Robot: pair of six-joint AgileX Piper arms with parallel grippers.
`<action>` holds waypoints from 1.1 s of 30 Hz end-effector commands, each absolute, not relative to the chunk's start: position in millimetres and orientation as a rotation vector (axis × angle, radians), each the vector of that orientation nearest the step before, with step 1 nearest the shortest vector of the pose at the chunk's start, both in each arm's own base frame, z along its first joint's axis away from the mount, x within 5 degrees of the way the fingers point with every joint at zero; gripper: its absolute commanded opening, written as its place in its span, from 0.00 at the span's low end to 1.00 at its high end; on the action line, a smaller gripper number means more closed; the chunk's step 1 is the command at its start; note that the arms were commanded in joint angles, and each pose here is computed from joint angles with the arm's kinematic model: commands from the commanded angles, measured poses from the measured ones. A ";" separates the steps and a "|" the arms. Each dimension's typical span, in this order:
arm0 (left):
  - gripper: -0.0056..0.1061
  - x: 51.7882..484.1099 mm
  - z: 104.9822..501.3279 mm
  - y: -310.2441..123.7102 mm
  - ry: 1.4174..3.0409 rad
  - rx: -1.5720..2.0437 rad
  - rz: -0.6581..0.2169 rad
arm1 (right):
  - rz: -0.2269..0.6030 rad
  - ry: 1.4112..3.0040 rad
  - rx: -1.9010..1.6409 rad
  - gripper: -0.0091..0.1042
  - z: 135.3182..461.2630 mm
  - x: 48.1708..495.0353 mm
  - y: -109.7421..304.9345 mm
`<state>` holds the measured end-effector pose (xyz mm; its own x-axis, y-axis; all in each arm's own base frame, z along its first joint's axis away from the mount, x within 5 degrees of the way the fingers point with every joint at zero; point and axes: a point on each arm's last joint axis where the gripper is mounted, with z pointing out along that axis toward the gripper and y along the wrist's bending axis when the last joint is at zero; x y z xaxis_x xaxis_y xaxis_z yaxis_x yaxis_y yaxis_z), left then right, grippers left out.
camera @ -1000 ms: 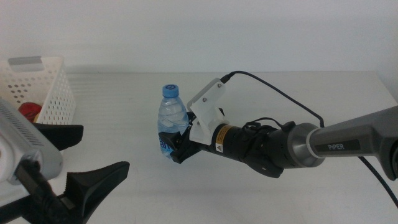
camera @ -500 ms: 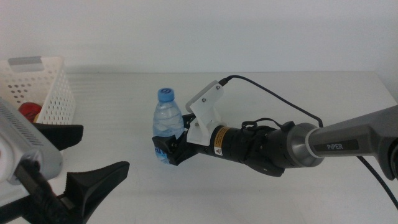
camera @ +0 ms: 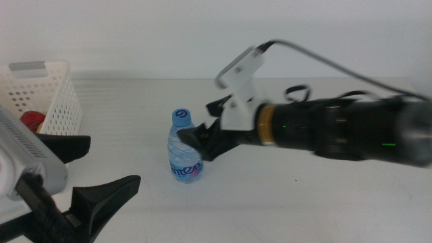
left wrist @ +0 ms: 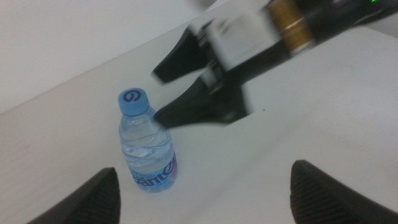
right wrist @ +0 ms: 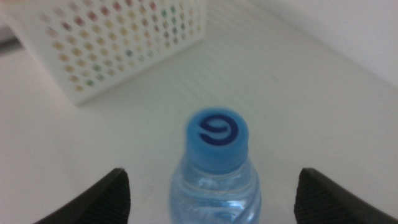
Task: Use arms to grab the bottles and put them into the dustbin to the left of the table.
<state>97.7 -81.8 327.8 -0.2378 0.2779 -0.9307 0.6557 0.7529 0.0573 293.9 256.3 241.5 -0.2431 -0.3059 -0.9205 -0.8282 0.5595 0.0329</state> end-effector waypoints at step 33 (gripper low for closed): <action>0.86 98.4 341.7 -83.3 1.745 0.680 -0.458 | 0.397 1.719 -0.614 0.74 308.0 102.1 73.9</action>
<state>97.7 -81.8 327.8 -0.2378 0.2779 -0.9307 0.6557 0.7529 0.0573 104.9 73.1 298.1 -0.1901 -0.1912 -0.9630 -0.5708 0.8195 -0.0501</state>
